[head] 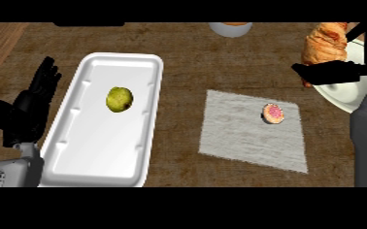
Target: Pick the croissant from the placemat and place it in the bowl
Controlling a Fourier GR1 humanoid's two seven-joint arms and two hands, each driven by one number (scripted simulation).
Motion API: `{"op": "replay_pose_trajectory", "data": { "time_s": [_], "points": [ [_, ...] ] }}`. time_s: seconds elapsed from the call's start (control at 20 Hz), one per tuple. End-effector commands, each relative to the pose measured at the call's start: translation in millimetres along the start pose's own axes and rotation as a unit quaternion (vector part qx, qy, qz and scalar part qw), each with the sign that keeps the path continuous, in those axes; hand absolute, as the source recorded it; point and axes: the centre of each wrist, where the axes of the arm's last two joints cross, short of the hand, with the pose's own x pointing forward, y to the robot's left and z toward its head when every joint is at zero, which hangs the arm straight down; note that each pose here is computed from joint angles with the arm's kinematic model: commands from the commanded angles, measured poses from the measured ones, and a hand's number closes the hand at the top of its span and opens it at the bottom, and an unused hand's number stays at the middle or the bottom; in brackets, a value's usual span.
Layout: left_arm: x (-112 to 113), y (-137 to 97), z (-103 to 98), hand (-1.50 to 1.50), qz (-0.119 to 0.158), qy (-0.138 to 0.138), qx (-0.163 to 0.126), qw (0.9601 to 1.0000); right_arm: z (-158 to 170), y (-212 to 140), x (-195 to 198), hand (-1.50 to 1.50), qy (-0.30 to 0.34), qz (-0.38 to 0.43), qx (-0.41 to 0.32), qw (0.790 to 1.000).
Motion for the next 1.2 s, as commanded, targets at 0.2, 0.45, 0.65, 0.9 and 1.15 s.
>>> {"op": "replay_pose_trajectory", "data": {
  "time_s": [0.2,0.45,0.65,0.9,1.15],
  "points": [
    [-16.9,3.0,4.1,0.0,0.001,-0.01,-0.01,0.9999,-46.4,-3.3,-70.4,1.5,0.036,-0.063,-0.018,0.997],
    [9.3,4.5,-11.3,0.0,0.007,0.004,-0.011,0.9999,-74.3,5.4,-107.4,1.5,0.04,-0.076,0.002,0.996],
    [9.0,-14.6,-15.9,0.0,0.004,-0.005,-0.008,1.0,-94.2,25.2,-131.8,1.5,0.041,-0.072,-0.004,0.997],
    [0.7,-2.3,4.5,0.0,-0.002,-0.007,-0.017,0.9998,-112.8,40.3,-165.2,1.5,0.047,-0.062,0.0,0.997],
    [-4.0,-9.8,4.7,0.0,0.006,-0.011,-0.016,0.9998,-110.4,42.2,-197.7,1.5,0.147,0.037,0.1,0.983]
  ]
}}
